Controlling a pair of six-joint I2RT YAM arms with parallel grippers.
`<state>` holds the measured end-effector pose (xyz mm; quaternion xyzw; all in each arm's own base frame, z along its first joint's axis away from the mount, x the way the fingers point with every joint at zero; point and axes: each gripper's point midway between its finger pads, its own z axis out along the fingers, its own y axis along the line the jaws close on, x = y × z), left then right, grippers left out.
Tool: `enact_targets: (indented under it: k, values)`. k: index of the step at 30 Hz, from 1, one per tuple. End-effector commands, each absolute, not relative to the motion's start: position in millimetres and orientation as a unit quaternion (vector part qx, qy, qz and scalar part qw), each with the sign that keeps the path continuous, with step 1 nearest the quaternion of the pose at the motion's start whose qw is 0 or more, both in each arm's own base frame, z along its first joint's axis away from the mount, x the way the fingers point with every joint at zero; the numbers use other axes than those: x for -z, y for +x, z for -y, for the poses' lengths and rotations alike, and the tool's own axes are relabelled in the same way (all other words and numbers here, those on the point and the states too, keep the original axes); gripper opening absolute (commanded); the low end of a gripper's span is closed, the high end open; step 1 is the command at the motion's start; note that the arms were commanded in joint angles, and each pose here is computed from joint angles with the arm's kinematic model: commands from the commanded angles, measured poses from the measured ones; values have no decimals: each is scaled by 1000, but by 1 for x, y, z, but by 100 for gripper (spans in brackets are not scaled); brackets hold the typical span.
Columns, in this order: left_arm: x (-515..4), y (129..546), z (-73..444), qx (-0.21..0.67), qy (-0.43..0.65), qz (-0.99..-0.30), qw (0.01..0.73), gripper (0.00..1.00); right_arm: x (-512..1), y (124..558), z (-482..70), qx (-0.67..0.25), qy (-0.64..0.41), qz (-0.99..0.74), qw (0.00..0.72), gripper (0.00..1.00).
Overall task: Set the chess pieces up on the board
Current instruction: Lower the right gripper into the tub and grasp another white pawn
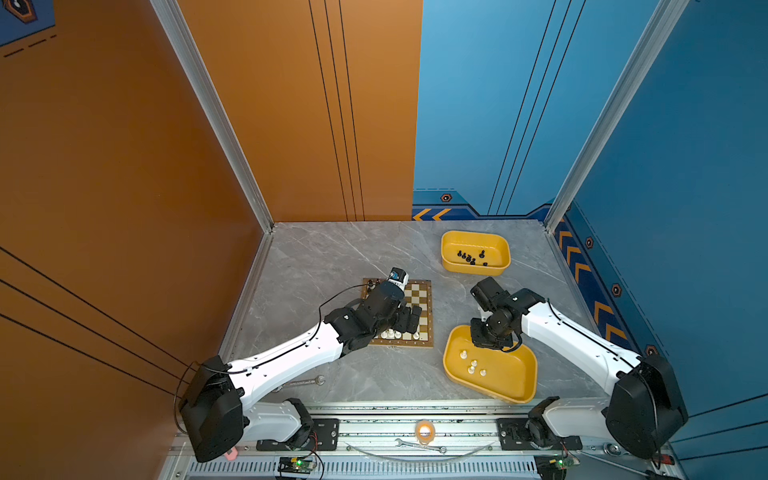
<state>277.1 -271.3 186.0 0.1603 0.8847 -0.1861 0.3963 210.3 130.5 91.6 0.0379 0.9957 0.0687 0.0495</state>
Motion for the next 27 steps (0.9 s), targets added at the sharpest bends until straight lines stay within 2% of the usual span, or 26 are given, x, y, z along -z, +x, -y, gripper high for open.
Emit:
enact_targets:
  k: [1,27]
  values:
    - [-189,279,264,177,156,-883,406,96,-95,209,-129,-62,35,-997,40,26]
    - [-194,275,234,170,134,-882,418,96,-93,215,-140,-52,22,-998,41,25]
